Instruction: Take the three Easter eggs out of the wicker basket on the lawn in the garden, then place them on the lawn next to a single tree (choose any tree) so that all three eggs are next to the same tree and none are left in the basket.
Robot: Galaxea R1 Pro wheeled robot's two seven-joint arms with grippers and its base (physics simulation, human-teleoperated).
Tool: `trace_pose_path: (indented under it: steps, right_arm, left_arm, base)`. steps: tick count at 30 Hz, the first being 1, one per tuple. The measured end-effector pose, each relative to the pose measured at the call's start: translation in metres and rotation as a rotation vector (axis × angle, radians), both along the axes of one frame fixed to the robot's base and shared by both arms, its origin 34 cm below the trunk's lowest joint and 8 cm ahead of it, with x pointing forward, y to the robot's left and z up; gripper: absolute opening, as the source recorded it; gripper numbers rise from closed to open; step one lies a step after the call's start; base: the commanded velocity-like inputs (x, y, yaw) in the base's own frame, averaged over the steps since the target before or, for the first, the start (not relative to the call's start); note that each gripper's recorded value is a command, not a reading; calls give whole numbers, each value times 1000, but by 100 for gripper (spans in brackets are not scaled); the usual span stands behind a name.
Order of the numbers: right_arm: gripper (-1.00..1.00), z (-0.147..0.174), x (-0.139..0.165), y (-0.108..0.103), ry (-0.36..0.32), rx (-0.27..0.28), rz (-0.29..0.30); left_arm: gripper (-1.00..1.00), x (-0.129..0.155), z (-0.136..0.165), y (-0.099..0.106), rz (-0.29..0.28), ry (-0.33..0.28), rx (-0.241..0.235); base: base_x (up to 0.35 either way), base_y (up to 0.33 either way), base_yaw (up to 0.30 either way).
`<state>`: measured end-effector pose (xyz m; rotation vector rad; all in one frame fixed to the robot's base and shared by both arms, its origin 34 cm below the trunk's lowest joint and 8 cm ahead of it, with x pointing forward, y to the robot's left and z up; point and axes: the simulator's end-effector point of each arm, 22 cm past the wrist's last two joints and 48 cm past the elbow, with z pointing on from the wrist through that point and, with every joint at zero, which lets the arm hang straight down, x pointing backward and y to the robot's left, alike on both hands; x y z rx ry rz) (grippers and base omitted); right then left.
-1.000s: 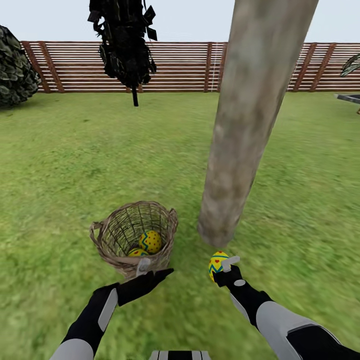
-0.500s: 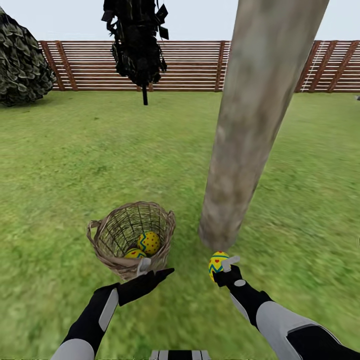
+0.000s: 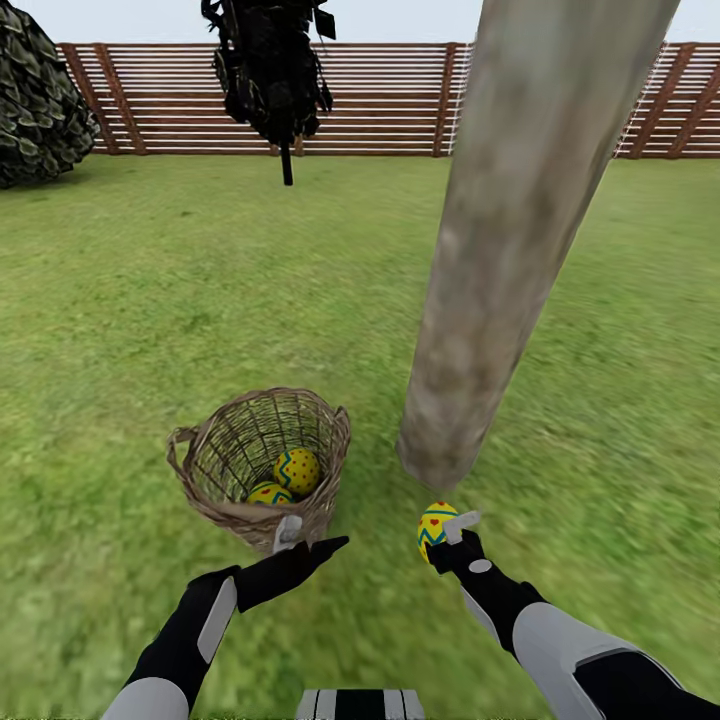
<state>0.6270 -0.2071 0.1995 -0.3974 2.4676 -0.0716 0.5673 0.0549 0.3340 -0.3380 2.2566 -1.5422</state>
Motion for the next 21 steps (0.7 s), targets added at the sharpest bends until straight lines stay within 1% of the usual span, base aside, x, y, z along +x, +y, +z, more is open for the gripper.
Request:
trace_pose_path:
  steps: [21]
  right_arm:
    - [-100, -48, -28, 0, 85, 1, 1]
  left_arm:
    - [100, -16, -43, 0, 0, 86, 0]
  base:
    - [0, 0, 0]
